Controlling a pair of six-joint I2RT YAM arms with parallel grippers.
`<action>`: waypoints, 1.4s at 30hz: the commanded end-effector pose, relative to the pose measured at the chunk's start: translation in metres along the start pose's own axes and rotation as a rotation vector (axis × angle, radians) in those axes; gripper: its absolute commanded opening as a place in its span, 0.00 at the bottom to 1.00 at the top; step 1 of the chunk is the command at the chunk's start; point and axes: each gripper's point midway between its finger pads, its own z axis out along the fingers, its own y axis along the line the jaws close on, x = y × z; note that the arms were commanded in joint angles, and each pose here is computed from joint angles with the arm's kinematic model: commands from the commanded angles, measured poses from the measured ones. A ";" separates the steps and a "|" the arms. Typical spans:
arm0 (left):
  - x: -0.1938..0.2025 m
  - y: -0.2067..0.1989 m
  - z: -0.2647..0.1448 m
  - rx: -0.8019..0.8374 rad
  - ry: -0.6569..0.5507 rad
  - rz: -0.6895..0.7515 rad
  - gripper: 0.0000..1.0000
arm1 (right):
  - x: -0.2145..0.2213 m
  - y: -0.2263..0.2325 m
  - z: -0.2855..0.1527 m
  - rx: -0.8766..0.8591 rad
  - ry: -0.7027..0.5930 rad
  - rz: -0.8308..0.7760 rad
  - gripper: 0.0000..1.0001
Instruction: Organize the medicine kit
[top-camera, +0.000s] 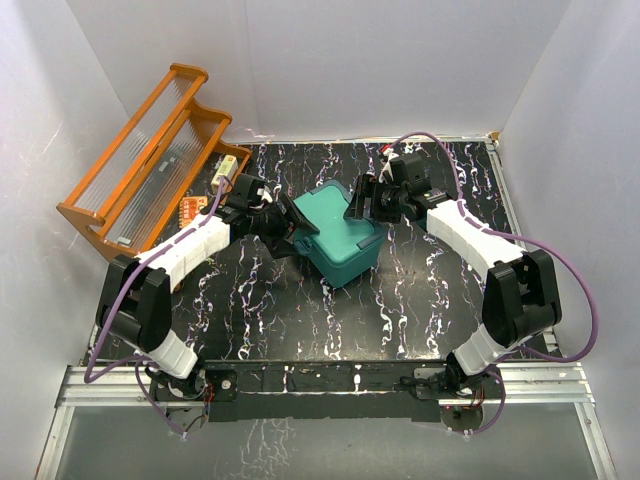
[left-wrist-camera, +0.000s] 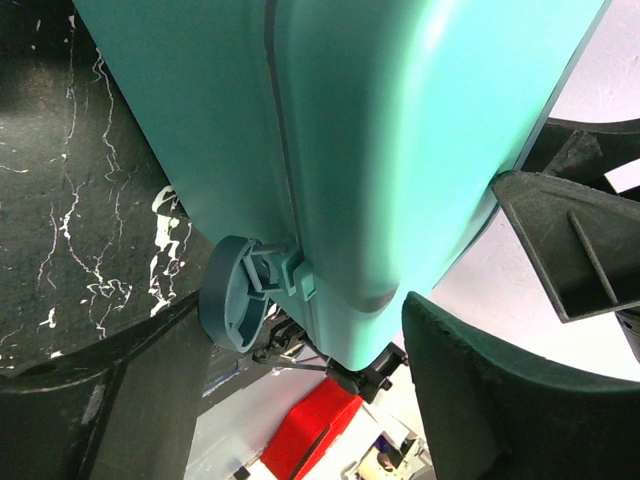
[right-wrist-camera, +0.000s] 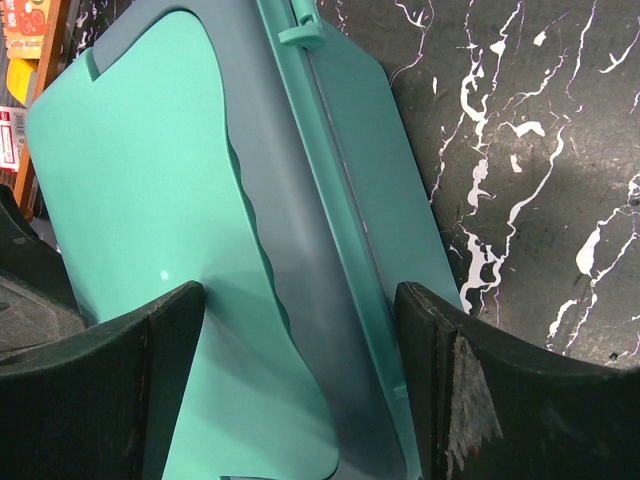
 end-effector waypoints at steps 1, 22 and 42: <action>0.006 -0.015 -0.020 0.018 -0.016 0.060 0.69 | 0.016 0.005 0.007 -0.024 0.054 0.003 0.73; 0.000 -0.038 -0.020 0.105 -0.027 0.036 0.56 | 0.022 0.002 0.010 -0.018 0.069 0.007 0.72; -0.007 -0.033 -0.003 0.103 -0.028 -0.025 0.52 | 0.028 0.003 0.011 -0.037 0.091 -0.002 0.71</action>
